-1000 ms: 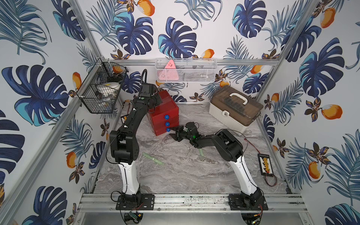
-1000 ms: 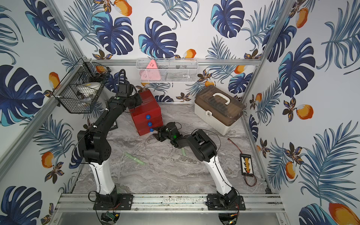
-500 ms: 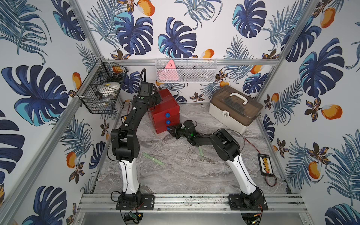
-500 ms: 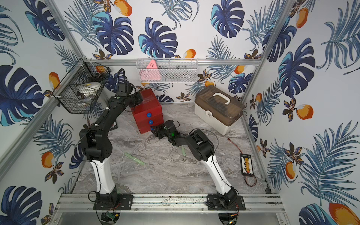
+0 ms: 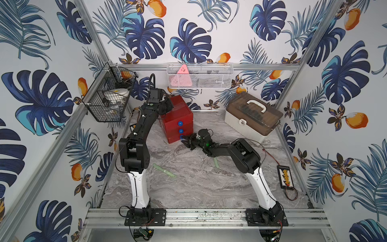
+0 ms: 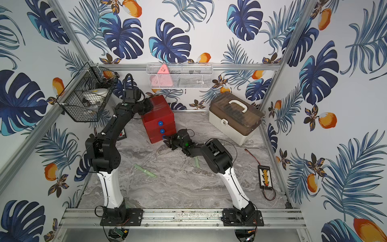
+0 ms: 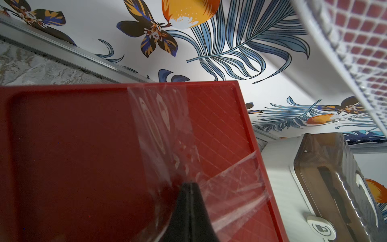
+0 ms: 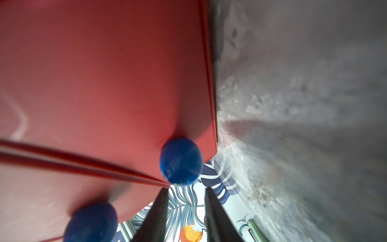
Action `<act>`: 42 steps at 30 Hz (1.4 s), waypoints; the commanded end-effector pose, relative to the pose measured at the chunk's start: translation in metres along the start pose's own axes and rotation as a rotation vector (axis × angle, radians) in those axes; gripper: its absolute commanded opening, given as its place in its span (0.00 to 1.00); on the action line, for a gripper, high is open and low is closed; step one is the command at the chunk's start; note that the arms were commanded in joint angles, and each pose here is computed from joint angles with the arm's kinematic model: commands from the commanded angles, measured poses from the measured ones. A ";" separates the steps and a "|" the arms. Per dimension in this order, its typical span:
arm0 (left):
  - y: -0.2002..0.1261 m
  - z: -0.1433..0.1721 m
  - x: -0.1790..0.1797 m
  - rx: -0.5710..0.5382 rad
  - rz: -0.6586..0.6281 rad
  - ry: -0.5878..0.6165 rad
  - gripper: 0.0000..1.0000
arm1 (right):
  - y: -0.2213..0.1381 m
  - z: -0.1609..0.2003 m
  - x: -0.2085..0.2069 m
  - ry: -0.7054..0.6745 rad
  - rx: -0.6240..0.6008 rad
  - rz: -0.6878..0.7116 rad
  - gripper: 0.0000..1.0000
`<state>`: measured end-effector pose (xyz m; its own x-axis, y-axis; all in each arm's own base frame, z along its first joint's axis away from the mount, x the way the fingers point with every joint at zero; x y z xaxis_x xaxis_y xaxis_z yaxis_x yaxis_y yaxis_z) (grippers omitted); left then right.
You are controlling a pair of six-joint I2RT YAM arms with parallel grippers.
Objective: Place the fruit knives into the drawer by color
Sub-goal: Open the drawer in the storage box.
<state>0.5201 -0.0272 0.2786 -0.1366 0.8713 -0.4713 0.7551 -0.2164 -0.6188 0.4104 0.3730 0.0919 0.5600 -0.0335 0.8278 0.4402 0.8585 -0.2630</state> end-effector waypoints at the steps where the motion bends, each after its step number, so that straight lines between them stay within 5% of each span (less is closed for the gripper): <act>1: 0.009 0.062 0.039 0.336 -0.211 -0.087 0.00 | -0.003 -0.001 0.007 -0.033 -0.014 -0.005 0.37; 15: 0.012 0.063 0.044 0.346 -0.200 -0.108 0.00 | 0.012 -0.013 0.012 -0.037 -0.010 -0.021 0.43; 26: 0.016 0.064 0.049 0.353 -0.186 -0.132 0.00 | 0.017 -0.017 0.011 -0.047 -0.029 -0.002 0.35; 32: 0.016 0.064 0.050 0.354 -0.181 -0.140 0.00 | 0.018 -0.017 0.016 -0.073 -0.035 0.016 0.22; 42: 0.018 0.061 0.051 0.346 -0.173 -0.148 0.00 | 0.002 -0.007 0.018 -0.093 -0.024 0.022 0.18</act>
<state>0.5264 -0.0210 0.2739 -0.1032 0.8298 -0.5485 0.7666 -0.2850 -0.5754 0.4267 0.3725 0.0912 0.5452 0.0433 0.8372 0.4262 0.8457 -0.3213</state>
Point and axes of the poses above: each gripper's point midway between its finger pads, its own y axis out along the fingers, its own x axis along the line the jaws close on, z = x × y, the point moved 9 cm from there along -y, back along the fingers, and after that the axes turned 6 degrees about y, right-handed, at the moved point
